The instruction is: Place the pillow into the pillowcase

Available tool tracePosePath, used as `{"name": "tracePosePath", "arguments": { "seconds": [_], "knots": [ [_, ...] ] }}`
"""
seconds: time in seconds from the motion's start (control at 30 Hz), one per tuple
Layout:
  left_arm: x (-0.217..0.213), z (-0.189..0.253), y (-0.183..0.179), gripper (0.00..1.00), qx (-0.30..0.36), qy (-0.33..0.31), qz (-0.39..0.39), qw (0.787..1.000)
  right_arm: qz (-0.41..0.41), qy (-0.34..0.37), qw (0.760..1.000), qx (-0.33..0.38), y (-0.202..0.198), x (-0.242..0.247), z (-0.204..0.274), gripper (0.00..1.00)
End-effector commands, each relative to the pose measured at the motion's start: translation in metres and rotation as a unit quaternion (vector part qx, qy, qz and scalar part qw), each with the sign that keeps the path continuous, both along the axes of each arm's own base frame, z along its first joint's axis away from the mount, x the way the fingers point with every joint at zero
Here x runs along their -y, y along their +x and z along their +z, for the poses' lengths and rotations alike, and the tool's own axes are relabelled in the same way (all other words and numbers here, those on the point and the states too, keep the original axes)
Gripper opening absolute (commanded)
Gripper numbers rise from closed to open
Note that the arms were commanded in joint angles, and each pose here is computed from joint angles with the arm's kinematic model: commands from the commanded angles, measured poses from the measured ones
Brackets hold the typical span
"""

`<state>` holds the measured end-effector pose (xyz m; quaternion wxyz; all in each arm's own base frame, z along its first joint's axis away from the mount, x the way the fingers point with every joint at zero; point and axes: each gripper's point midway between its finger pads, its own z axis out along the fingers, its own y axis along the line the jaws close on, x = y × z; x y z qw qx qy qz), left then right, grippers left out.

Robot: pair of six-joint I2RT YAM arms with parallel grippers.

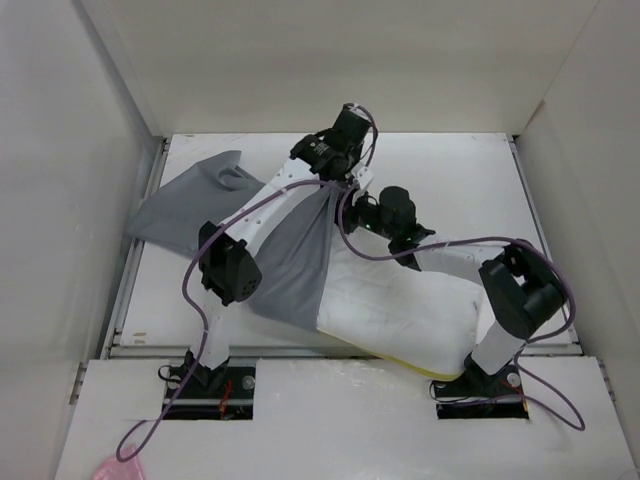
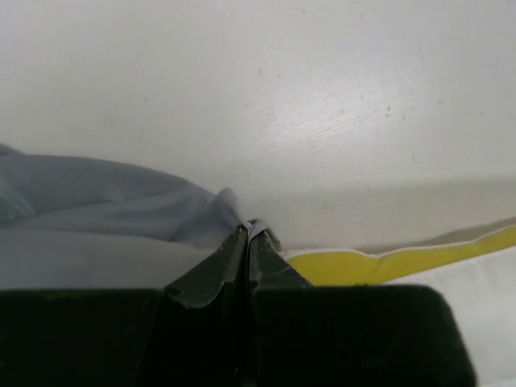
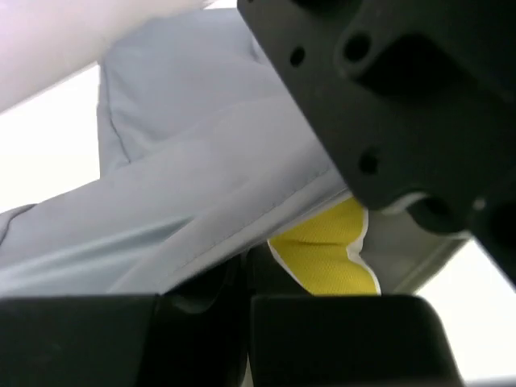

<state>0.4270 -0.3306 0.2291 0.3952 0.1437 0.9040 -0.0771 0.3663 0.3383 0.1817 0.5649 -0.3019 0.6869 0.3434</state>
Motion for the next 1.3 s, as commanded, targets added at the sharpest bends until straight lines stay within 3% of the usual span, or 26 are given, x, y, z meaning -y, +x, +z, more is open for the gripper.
{"name": "tracePosePath", "arguments": {
  "seconds": [0.0, 0.03, 0.13, 0.27, 0.33, 0.5, 0.63, 0.87, 0.97, 1.07, 1.1, 1.17, 1.2, 1.23, 1.27],
  "knots": [
    [0.037, 0.130, -0.048, 0.00, 0.111, -0.144, -0.064, 0.981, 0.050, 0.035, 0.996, -0.060, -0.019, -0.036, -0.006, 0.00],
    [0.029, 0.139, -0.056, 0.00, 0.113, -0.151, -0.062, 0.980, 0.022, 0.065, 0.995, -0.077, -0.007, -0.029, 0.001, 0.00],
    [0.019, 0.101, -0.075, 0.00, 0.079, -0.130, -0.053, 0.987, -0.050, 0.138, 0.985, -0.091, 0.028, 0.019, 0.011, 0.00],
    [-0.014, 0.082, -0.104, 0.00, 0.054, -0.139, -0.020, 0.989, -0.173, 0.219, 0.954, -0.114, 0.066, 0.090, 0.027, 0.00],
    [-0.025, 0.068, -0.114, 0.00, 0.039, -0.140, -0.004, 0.989, -0.228, 0.224, 0.939, -0.124, 0.084, 0.118, 0.025, 0.00],
    [-0.018, 0.087, -0.147, 0.00, 0.045, -0.202, -0.052, 0.977, -0.245, 0.233, 0.930, -0.142, 0.109, 0.121, 0.033, 0.00],
    [-0.008, 0.075, -0.159, 0.00, 0.033, -0.194, -0.074, 0.978, -0.297, 0.253, 0.911, -0.136, 0.126, 0.141, 0.045, 0.00],
    [-0.025, -0.014, -0.179, 0.00, -0.076, -0.130, -0.030, 0.988, -0.391, 0.277, 0.865, -0.147, 0.166, 0.210, 0.050, 0.00],
    [-0.033, -0.058, -0.201, 0.00, -0.125, -0.118, -0.038, 0.984, -0.384, 0.280, 0.862, -0.177, 0.188, 0.236, 0.040, 0.00],
    [-0.022, -0.067, -0.208, 0.00, -0.140, -0.140, -0.063, 0.978, -0.327, 0.245, 0.893, -0.189, 0.192, 0.225, 0.035, 0.25],
    [-0.019, -0.076, -0.207, 0.00, -0.145, -0.136, -0.069, 0.978, -0.315, 0.236, 0.902, -0.180, 0.188, 0.222, 0.036, 0.49],
    [-0.010, -0.074, -0.197, 0.08, -0.126, -0.135, -0.080, 0.980, -0.281, 0.216, 0.920, -0.168, 0.168, 0.211, 0.032, 0.63],
    [-0.005, -0.081, -0.192, 0.16, -0.131, -0.125, -0.081, 0.980, -0.268, 0.198, 0.933, -0.132, 0.157, 0.212, 0.051, 0.77],
    [-0.006, -0.081, -0.186, 0.44, -0.133, -0.117, -0.078, 0.981, -0.264, 0.181, 0.939, -0.125, 0.148, 0.212, 0.054, 0.80],
    [0.000, -0.066, -0.175, 0.54, -0.116, -0.117, -0.080, 0.983, -0.270, 0.152, 0.940, -0.145, 0.134, 0.211, 0.040, 0.83]
  ]
}}
